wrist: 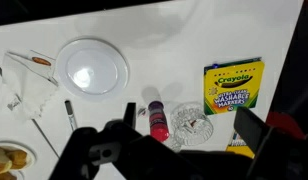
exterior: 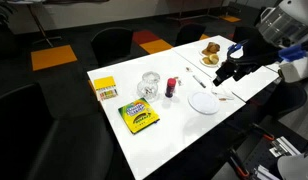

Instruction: Put the lid on the glass bowl

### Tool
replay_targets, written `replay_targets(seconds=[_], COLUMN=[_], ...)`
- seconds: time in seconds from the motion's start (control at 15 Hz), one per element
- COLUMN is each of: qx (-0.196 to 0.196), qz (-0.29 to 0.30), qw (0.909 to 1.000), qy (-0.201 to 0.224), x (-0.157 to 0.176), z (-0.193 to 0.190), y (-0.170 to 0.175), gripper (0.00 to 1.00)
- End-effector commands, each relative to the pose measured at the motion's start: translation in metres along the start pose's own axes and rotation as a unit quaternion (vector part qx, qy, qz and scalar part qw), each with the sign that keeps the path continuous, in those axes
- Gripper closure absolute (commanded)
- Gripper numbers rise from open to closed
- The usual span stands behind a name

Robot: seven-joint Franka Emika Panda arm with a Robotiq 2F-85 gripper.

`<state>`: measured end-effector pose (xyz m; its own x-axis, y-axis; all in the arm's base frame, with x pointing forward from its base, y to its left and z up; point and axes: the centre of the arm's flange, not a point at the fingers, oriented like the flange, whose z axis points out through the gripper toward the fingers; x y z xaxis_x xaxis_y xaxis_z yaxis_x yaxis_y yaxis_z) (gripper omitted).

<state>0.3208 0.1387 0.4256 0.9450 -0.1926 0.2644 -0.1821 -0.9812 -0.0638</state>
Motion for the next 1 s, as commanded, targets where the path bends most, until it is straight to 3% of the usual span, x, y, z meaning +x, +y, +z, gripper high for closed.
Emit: replay_targets(seconds=[0.0, 0.4, 0.53, 0.67, 0.93], qx=[0.0, 0.033, 0.043, 0.033, 0.02], qz=[0.0, -0.089, -0.141, -0.199, -0.306], qw=[1.0, 0.9947, 0.9876, 0.9787, 0.9514], qy=[0.0, -0.04, -0.052, -0.039, -0.024], x=[0.0, 0.026, 0.037, 0.046, 0.057], z=[0.0, 0.022, 0.034, 0.045, 0.061], y=[0.0, 0.016, 0.016, 0.011, -0.01], gripper=[0.0, 0.0, 0.0, 0.0, 0.0])
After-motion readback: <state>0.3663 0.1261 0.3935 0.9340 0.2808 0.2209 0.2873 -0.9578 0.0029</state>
